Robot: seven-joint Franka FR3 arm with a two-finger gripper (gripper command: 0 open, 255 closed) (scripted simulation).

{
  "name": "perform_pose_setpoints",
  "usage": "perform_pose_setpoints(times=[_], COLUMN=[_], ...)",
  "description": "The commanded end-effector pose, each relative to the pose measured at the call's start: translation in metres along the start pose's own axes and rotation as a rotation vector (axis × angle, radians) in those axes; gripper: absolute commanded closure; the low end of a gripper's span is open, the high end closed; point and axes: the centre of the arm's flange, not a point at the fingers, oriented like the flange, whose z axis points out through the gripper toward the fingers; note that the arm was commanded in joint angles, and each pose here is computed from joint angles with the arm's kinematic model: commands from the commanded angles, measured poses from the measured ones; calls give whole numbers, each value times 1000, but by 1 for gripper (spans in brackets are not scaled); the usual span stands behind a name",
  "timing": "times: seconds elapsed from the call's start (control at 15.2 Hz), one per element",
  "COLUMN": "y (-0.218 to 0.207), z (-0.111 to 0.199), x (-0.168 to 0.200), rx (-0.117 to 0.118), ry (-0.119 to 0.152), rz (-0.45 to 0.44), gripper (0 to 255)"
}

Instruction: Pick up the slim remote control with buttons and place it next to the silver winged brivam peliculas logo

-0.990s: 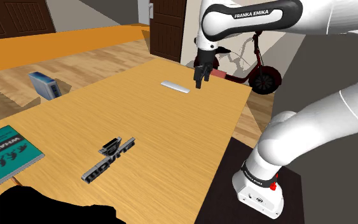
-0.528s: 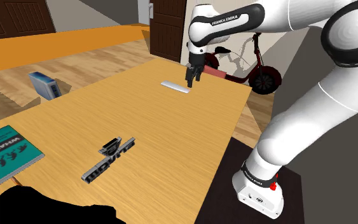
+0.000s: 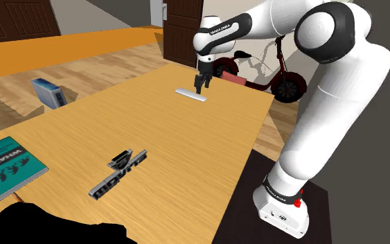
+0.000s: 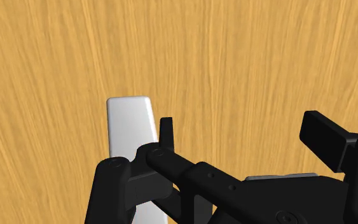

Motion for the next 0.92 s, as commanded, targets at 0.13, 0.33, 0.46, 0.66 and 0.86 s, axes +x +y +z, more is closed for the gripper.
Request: perform_pose_setpoints(times=[0.13, 0.33, 0.46, 0.66, 0.86], y=[31, 53, 69, 90, 90], z=[21, 36, 46, 60, 76], x=[36, 63, 82, 108, 108], rx=[3, 6, 7, 10, 10], ry=[12, 21, 27, 35, 35], rz=[-4, -7, -9, -12, -12], gripper=[0, 0, 0, 0, 0])
